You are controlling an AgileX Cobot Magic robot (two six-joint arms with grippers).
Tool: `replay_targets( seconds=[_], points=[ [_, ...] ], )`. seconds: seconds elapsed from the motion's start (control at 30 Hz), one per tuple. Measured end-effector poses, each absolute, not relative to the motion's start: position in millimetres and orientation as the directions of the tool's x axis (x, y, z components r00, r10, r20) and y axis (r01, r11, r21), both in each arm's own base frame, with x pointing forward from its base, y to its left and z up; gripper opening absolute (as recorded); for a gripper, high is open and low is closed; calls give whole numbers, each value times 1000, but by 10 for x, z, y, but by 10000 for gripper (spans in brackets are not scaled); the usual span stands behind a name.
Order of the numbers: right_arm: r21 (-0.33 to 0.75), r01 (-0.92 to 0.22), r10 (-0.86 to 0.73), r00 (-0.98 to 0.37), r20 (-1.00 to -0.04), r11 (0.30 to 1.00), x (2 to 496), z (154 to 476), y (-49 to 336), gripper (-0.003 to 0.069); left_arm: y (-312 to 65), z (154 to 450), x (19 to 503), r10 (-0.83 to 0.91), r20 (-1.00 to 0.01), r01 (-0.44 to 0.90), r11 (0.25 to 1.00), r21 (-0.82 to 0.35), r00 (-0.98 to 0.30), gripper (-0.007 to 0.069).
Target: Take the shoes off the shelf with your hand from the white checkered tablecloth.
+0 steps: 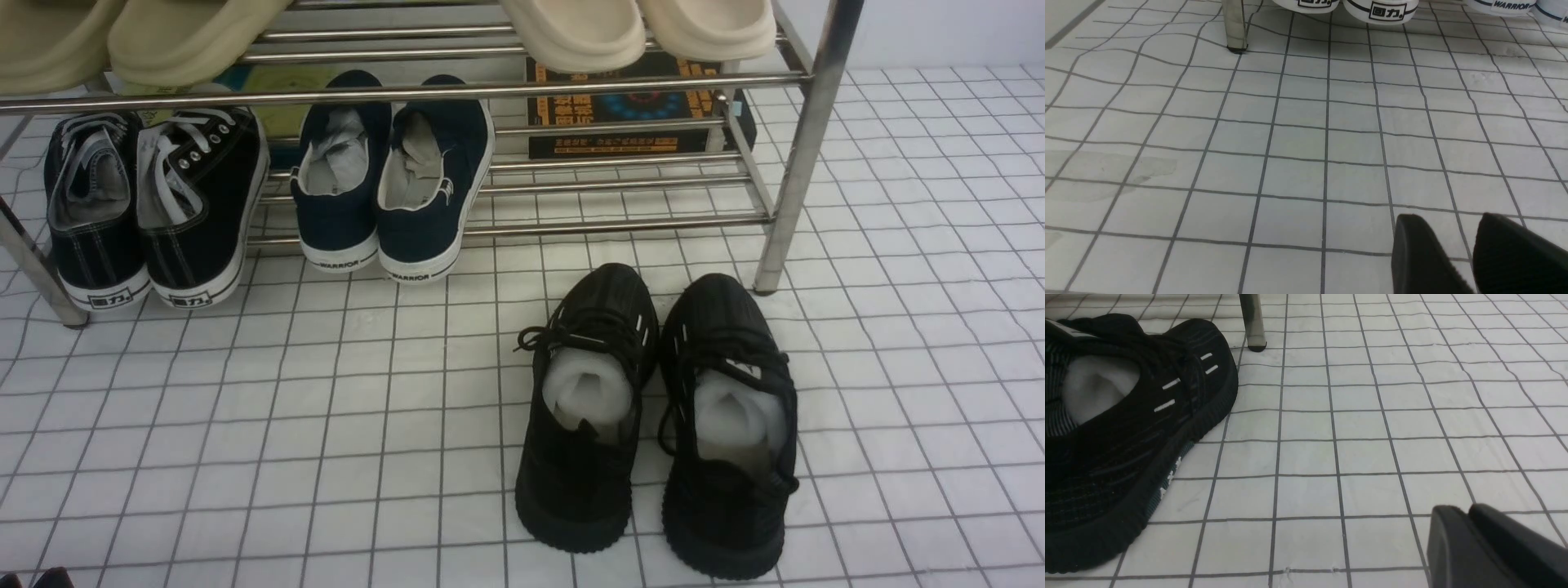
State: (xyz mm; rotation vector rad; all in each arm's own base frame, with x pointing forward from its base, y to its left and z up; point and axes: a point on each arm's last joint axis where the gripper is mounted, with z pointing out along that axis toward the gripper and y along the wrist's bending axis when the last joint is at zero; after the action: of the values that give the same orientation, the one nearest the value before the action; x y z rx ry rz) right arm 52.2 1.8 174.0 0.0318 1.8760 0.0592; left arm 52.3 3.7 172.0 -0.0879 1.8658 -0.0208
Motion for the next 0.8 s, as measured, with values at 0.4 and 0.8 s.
replay_targets(
  seconds=[0.4, 0.8],
  points=[
    [57, -8, 52, -301, -952, 998, 522, 1740, 18, 88, 37, 1720, 523, -71, -954, -50, 997, -59, -290, 240],
    [56, -8, 51, -301, -952, 998, 522, 1740, 17, 104, 37, 1720, 523, -71, -954, -50, 997, -59, -290, 240]
  ],
)
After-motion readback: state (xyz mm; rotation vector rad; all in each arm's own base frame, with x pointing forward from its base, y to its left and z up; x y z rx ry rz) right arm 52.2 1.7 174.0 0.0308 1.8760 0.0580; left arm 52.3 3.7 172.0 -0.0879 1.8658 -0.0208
